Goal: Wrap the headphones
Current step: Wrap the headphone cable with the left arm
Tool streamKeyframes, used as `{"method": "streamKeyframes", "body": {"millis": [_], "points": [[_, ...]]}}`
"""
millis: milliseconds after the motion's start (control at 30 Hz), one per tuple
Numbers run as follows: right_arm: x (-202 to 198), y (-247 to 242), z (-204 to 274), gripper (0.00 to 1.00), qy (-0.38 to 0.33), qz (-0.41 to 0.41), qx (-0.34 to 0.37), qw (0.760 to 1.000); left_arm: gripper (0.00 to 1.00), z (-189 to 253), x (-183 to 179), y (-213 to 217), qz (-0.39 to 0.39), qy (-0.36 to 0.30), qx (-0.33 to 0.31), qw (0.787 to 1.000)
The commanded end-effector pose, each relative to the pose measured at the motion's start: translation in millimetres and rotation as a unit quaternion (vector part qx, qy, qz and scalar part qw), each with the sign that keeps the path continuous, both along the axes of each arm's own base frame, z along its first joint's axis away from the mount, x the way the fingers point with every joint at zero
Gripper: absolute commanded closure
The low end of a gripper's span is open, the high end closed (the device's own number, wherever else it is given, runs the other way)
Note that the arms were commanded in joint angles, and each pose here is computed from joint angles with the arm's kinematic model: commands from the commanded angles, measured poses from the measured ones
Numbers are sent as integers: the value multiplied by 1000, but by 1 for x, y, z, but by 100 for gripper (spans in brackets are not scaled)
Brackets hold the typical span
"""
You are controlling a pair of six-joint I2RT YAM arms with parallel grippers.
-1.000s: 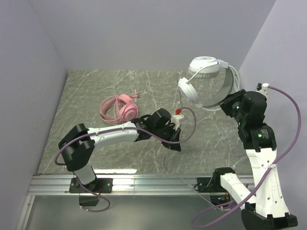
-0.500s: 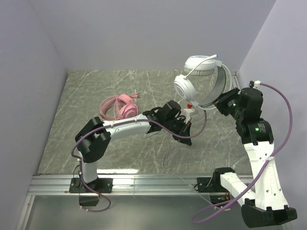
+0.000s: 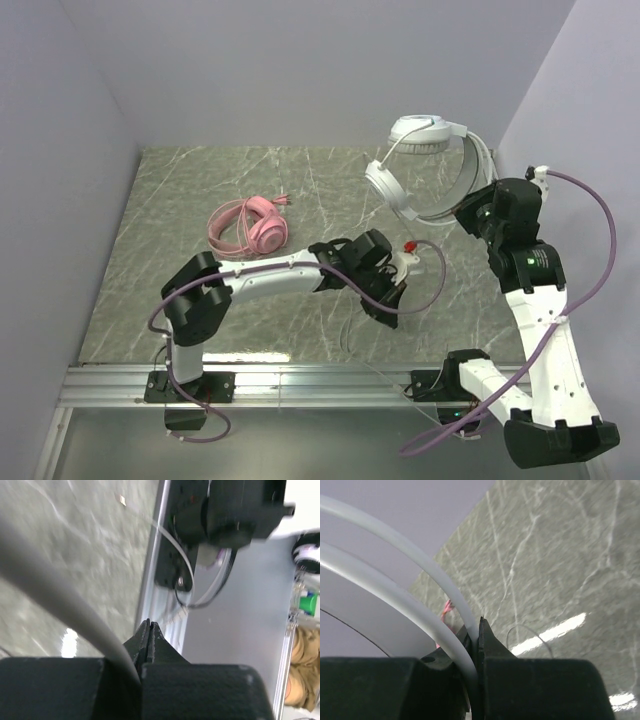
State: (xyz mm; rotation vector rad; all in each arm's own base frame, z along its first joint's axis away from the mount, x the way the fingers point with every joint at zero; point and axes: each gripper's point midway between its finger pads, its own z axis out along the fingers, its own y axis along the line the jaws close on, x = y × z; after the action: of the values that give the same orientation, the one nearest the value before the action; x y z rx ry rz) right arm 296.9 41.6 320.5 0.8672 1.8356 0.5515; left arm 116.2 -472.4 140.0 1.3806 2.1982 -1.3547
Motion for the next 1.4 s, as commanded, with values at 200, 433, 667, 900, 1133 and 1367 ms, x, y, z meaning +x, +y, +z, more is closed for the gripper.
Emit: {"method": "streamKeyframes", "body": {"millis": [200, 433, 667, 900, 1133, 1367], "points": [[24, -22, 36, 100, -87, -90, -63, 990, 100, 33, -25, 41, 54, -84, 72, 992], [25, -15, 10, 100, -64, -92, -105, 988, 99, 88, -16, 63, 94, -120, 71, 986], [22, 6, -2, 100, -51, -63, -167, 983, 99, 149, 18, 64, 135, -199, 84, 967], [23, 16, -29, 100, -29, -45, -195, 979, 100, 208, 35, 75, 160, -228, 44, 959], [22, 30, -54, 100, 3, -35, -251, 967, 100, 229, 63, 97, 190, -258, 51, 946], [10, 30, -73, 100, 43, -19, -328, 944, 100, 222, 86, 123, 226, -309, 80, 921]]}}
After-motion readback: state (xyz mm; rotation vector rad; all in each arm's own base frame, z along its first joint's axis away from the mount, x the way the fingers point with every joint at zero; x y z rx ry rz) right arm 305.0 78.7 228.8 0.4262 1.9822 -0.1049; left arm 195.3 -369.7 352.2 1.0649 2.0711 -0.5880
